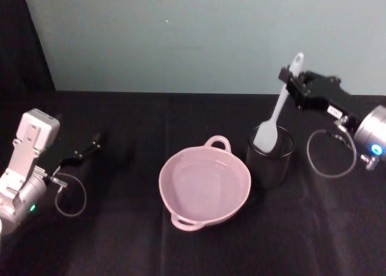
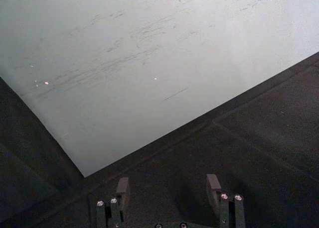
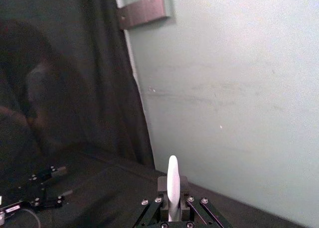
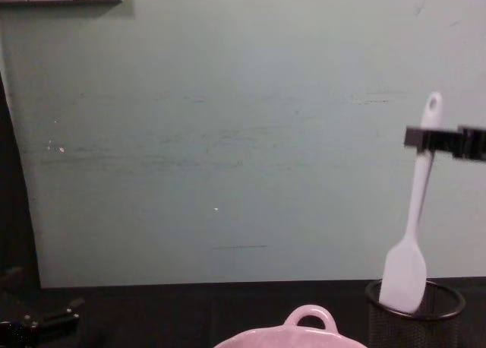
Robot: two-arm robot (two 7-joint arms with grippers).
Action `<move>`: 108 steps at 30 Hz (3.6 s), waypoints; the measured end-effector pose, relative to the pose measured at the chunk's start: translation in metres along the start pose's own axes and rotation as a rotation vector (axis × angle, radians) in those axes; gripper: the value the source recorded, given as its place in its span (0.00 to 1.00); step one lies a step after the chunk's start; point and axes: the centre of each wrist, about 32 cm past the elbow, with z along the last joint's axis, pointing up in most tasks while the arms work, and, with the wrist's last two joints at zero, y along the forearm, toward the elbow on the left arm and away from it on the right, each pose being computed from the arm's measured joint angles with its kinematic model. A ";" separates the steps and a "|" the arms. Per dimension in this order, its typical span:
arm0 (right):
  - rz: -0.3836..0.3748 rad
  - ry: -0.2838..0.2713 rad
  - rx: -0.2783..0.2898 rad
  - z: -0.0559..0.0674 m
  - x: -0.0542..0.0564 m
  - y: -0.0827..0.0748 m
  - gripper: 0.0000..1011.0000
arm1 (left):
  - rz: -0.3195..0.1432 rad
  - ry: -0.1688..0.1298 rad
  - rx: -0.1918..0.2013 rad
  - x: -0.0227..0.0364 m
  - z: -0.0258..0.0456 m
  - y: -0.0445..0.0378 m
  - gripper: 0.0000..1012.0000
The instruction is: Use the one hand to pick up the spoon and stir the clear water in the bowl.
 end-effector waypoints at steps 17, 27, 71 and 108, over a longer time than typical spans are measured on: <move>0.046 -0.163 0.016 0.047 -0.012 -0.001 0.12 | 0.000 0.000 0.000 0.0000 0.0000 0.0000 0.99; 0.044 -0.155 0.015 0.044 -0.011 -0.001 0.12 | 0.000 0.000 0.000 0.0000 0.0000 0.0000 0.99; 0.261 -0.168 -0.006 -0.057 -0.095 0.034 0.12 | 0.000 0.000 0.000 0.0000 0.0000 0.0000 0.99; 0.099 -0.189 -0.009 -0.065 -0.053 0.042 0.12 | 0.000 0.000 0.000 0.0000 0.0000 0.0000 0.99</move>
